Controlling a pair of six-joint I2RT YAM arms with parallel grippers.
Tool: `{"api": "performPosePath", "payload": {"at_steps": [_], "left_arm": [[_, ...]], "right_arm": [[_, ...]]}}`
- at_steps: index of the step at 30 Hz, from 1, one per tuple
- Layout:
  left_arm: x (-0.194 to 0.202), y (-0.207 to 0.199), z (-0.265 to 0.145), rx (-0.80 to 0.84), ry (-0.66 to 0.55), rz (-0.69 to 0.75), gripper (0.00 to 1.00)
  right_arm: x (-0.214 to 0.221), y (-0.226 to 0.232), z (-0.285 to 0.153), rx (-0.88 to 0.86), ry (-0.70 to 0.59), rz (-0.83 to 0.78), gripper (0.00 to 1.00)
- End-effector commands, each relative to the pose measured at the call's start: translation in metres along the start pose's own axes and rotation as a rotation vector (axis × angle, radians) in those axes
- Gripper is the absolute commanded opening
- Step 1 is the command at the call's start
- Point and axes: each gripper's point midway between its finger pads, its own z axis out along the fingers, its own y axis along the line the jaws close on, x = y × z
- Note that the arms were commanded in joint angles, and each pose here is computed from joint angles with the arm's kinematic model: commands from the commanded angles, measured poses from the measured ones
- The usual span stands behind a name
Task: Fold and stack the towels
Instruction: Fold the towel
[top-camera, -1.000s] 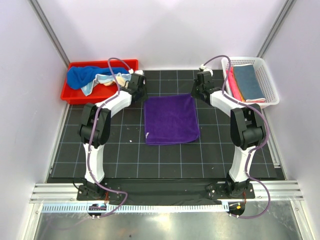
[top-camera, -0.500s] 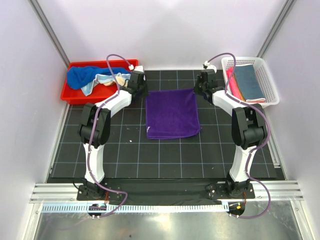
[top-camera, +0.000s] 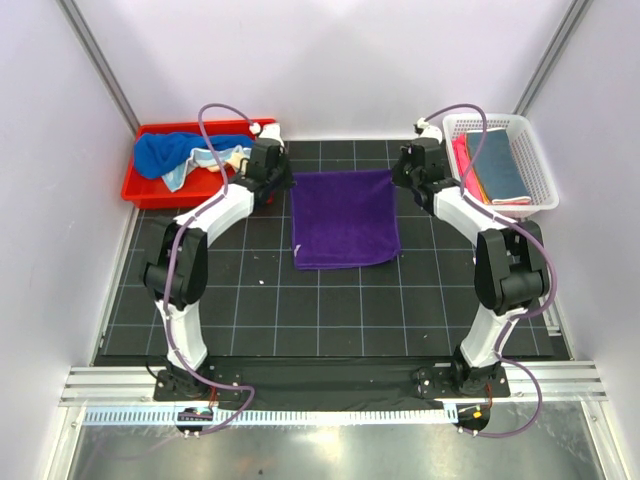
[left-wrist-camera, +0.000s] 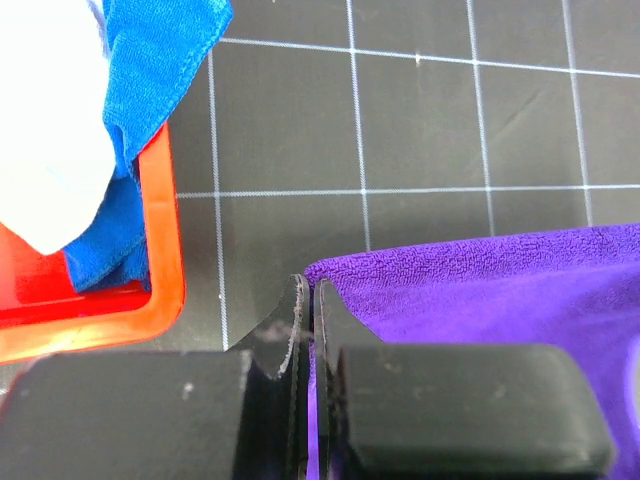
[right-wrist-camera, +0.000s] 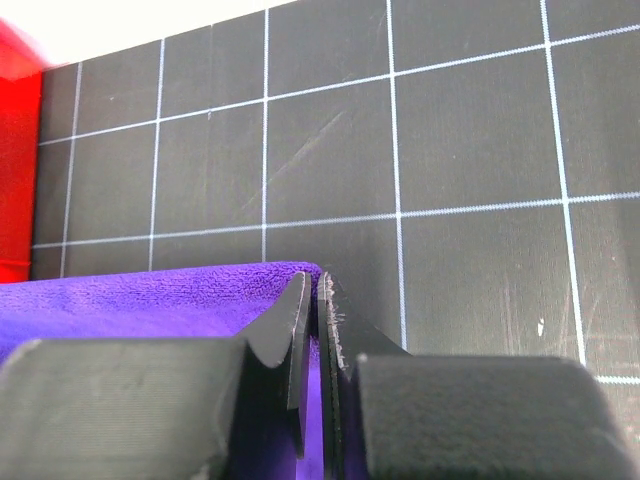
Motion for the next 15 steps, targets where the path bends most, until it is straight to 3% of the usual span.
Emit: {"api": "performPosePath", "payload": {"at_steps": [1, 15], "left_arm": [[-0.033, -0.008, -0.021, 0.04, -0.108, 0.004, 0.0], [-0.007, -0.007, -0.029, 0.078, -0.062, -0.01, 0.0]], "right_arm": [[-0.036, 0.006, -0.019, -0.025, -0.13, 0.005, 0.01], [-0.009, -0.002, -0.026, -0.021, -0.079, 0.014, 0.01]]}}
